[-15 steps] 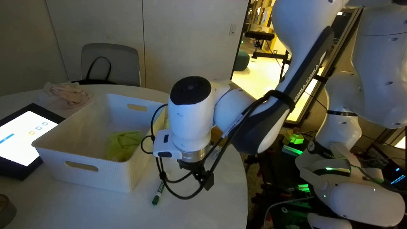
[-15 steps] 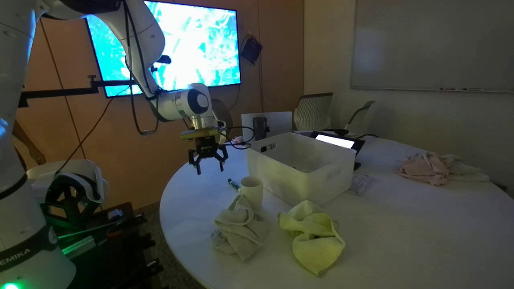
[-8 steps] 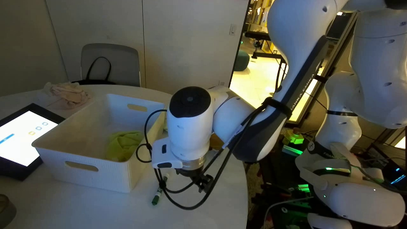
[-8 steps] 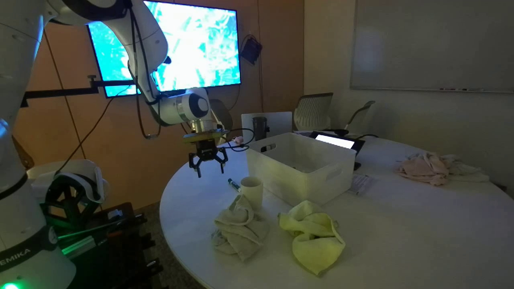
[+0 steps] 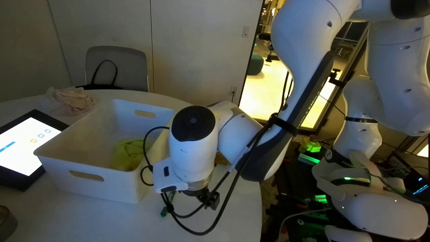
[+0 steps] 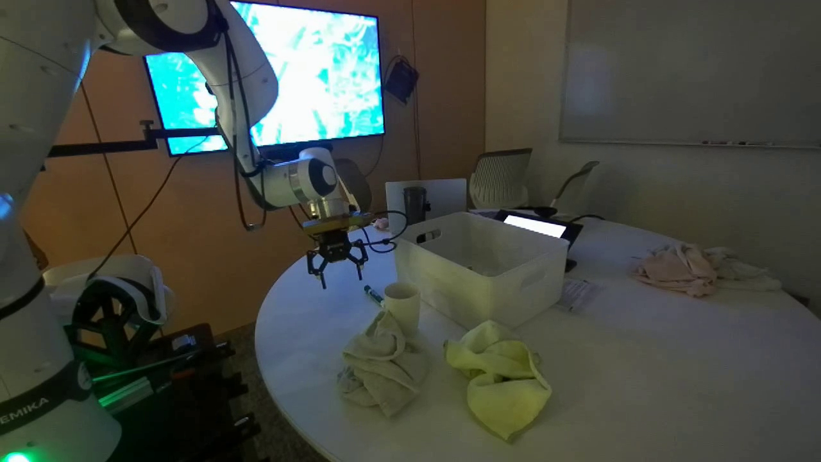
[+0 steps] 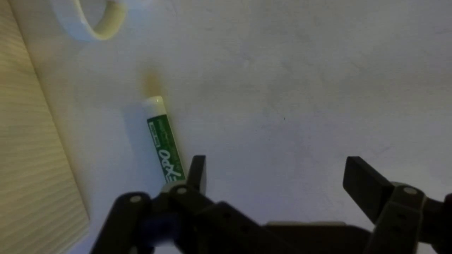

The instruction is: Put the cloths in the box and put the markers in the cup

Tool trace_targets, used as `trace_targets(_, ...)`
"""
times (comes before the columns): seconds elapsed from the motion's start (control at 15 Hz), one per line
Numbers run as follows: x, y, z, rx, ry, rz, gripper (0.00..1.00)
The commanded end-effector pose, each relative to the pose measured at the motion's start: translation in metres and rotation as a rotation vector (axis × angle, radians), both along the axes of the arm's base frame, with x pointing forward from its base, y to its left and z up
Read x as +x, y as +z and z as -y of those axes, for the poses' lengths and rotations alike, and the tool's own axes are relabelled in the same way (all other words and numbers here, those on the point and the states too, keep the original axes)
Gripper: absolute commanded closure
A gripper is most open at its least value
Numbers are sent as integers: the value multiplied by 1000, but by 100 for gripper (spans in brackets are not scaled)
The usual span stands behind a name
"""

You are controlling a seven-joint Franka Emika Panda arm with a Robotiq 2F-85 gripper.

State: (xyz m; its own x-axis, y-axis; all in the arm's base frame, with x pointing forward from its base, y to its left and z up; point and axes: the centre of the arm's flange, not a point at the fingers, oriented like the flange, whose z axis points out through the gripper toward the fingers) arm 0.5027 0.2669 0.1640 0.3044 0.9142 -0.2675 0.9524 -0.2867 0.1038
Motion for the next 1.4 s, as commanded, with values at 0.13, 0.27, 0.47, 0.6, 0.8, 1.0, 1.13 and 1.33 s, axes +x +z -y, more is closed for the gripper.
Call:
trace_targets(0.13,13,-10,-18,5,67,15,0)
trace_targets(0.27,15,-12,-20,10,75,18,0)
trace_targets(0.47,20,-15,-22,15,82,21,0)
trace_targets(0.6,23,-18,-23,11,90,24,0)
trace_targets(0.8,29,-25,-22,7,91,17,0)
trace_targets(1.0,35,-30,-21,7,83,9,0)
trace_targets(1.13,39,-32,-18,6,77,8,0)
trace_targets(1.33,44,-36,-14,7,67,5,0)
